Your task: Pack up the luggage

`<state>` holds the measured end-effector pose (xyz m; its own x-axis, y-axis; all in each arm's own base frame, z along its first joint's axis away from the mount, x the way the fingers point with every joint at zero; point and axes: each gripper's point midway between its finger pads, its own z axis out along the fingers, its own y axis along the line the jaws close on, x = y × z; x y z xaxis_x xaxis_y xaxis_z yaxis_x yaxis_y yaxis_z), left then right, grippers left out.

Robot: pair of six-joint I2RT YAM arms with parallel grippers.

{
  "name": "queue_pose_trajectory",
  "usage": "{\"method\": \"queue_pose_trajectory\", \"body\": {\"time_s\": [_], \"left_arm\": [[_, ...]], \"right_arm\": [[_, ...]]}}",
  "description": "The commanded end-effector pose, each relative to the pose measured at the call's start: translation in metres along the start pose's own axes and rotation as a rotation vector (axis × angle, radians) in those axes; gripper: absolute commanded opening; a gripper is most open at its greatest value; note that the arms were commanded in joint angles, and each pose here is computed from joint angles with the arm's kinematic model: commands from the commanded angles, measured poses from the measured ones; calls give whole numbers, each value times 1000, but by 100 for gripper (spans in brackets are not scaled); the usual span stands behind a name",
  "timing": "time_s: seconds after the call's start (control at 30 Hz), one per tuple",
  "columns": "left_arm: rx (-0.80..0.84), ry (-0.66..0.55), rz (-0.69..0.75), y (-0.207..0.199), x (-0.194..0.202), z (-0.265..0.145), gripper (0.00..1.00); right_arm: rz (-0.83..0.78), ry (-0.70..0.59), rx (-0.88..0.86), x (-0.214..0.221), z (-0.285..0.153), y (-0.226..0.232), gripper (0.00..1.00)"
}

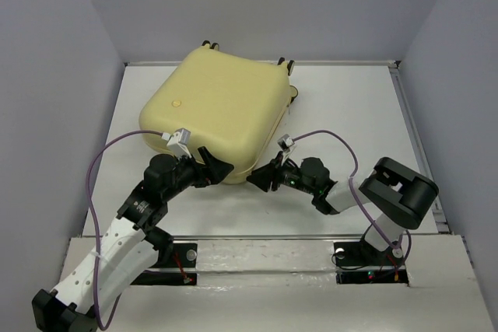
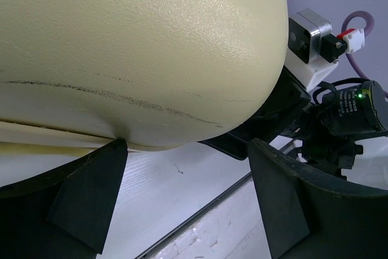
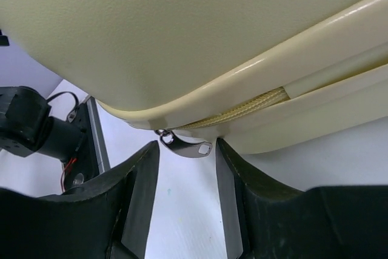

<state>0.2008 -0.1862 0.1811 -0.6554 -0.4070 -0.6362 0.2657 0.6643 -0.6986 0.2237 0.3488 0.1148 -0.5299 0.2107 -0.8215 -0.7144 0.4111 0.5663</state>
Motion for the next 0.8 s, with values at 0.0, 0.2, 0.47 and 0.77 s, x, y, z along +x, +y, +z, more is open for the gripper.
{"method": "queue_pose_trajectory", "body": {"time_s": [0.0,0.2,0.47,0.77], "left_arm": [[27,-76,12,-5,-13,6,92],[24,-85,13,-5,-14,8,92],[36,-88,11,-8,-14,10,92],[44,-97,10,-10,-16,14,91]], "right_arm": [[-67,-166,-136,-48,9,34,45],[-58,-146,-143,-46,13,38,38],[-58,-144,-86,-41,19,29,31],[-38,-211,-84,-52,12,34,7]]}}
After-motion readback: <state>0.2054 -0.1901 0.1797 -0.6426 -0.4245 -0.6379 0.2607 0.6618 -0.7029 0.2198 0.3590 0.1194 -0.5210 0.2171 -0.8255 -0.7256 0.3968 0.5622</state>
